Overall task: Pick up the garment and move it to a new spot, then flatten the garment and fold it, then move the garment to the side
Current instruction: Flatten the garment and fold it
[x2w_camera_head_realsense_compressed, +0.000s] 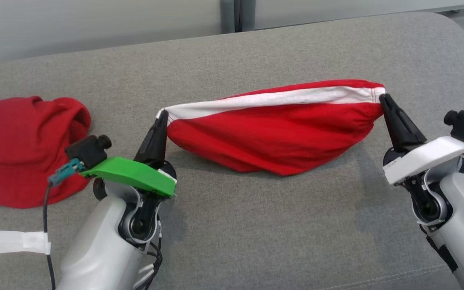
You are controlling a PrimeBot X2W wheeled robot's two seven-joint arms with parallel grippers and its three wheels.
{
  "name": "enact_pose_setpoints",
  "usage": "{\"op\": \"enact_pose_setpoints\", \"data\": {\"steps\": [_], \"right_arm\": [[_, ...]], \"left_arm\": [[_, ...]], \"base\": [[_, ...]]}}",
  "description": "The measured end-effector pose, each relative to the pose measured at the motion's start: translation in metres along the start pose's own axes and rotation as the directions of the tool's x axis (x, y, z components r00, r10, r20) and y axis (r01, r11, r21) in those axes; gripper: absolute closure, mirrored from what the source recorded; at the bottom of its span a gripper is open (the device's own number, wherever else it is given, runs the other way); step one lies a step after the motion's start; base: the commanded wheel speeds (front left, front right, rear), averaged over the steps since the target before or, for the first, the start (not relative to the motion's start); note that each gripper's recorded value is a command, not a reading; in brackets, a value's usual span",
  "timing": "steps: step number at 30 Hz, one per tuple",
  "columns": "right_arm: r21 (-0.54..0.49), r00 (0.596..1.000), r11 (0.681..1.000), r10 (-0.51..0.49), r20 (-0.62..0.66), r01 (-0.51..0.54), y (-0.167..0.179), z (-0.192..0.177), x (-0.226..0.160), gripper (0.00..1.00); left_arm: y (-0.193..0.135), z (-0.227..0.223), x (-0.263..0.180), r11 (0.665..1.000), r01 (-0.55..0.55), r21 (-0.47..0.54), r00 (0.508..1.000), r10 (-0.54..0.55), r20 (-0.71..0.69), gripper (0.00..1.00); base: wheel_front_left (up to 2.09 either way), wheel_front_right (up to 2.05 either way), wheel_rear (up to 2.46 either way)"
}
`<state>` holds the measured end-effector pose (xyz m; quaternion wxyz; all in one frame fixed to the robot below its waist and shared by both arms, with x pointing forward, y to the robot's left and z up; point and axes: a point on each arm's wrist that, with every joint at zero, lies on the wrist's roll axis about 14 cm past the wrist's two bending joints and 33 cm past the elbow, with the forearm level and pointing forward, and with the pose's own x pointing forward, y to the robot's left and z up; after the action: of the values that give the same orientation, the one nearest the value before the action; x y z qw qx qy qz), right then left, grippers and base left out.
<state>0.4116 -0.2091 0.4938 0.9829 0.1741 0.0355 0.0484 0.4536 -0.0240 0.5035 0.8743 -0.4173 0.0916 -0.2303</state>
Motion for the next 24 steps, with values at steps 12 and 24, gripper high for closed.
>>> {"op": "enact_pose_setpoints", "data": {"steps": [12, 24], "right_arm": [[0.057, 0.925, 0.970, 0.207, 0.319, -0.236, 0.066, 0.103, -0.010, 1.00], [0.131, 0.954, 0.972, 0.159, 0.253, -0.196, 0.048, 0.084, -0.032, 1.00]], "left_arm": [[-0.069, 0.089, -0.018, 0.979, 0.200, -0.039, 0.943, -0.182, 0.278, 1.00], [-0.075, 0.101, -0.046, 0.967, 0.253, -0.004, 0.919, -0.239, 0.315, 1.00]], "base": [[0.00, 0.00, 0.00], [0.00, 0.00, 0.00]]}}
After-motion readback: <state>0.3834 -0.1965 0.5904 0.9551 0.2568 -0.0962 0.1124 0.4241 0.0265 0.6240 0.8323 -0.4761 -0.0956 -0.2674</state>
